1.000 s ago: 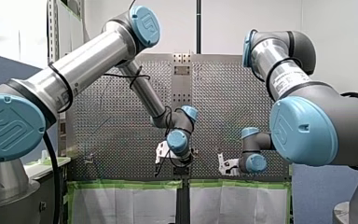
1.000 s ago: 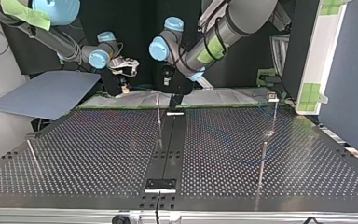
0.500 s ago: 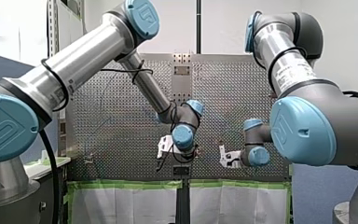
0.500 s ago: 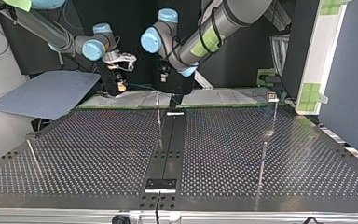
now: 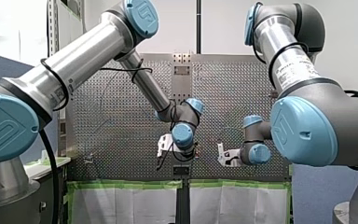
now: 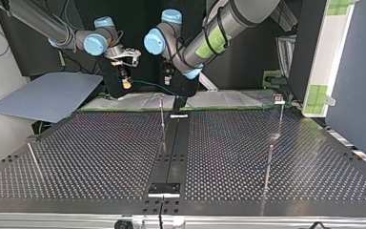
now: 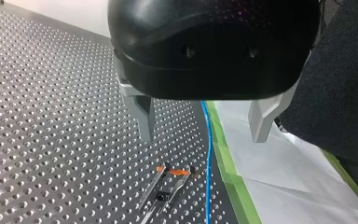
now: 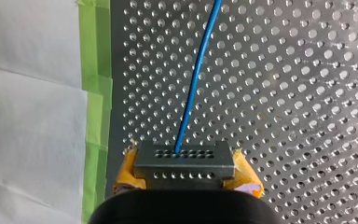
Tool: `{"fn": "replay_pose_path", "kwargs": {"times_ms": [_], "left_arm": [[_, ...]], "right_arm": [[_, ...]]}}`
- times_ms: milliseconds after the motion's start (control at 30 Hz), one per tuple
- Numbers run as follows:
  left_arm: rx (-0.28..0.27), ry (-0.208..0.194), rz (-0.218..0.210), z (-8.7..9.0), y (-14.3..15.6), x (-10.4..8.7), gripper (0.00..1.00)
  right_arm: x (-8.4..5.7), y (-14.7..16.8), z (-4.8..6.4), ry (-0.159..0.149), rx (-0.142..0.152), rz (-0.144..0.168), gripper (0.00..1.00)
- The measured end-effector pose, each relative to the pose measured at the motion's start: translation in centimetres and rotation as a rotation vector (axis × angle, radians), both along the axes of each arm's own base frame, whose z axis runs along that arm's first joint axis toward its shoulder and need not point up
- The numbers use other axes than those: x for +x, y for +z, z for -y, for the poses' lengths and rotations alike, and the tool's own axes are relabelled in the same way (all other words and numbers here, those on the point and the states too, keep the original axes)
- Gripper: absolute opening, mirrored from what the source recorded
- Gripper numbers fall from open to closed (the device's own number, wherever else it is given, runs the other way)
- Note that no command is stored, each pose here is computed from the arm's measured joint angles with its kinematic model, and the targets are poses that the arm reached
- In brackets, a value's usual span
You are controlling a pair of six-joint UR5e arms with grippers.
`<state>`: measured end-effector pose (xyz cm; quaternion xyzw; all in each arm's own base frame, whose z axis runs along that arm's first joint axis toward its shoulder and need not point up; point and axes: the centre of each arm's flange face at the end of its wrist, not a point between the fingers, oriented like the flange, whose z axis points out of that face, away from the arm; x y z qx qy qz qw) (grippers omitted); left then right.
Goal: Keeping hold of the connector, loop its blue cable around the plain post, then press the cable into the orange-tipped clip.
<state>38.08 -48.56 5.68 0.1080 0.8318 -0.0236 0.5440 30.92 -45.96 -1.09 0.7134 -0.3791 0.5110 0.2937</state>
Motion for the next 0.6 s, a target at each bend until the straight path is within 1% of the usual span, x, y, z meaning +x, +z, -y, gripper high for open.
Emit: {"fn": "replay_pose_path", "kwargs": {"times_ms": [67, 167, 300, 433, 600], "left_arm": [[-0.002, 0.005, -0.001, -0.1, 0.0, 0.1, 1.0], [-0.006, 0.023, 0.002, -0.3, 0.0, 0.2, 1.0], [-0.011, 0.042, 0.004, -0.7, 0.0, 0.5, 1.0], [-0.019, 0.048, 0.003, -1.0, -0.2, 0.8, 1.0], [-0.039, 0.041, -0.026, -1.3, -1.9, 1.1, 1.0]], "right_arm": [[0.0, 0.0, -0.1, 0.005, 0.005, 0.003, 0.0], [0.1, 0.0, -0.2, 0.016, 0.008, 0.007, 0.0], [0.4, 0.0, -0.4, 0.048, 0.006, 0.019, 0.0], [0.8, 0.1, -0.5, 0.081, 0.001, 0.034, 0.0], [1.5, 0.2, -0.8, 0.127, 0.003, 0.064, 0.0]]}}
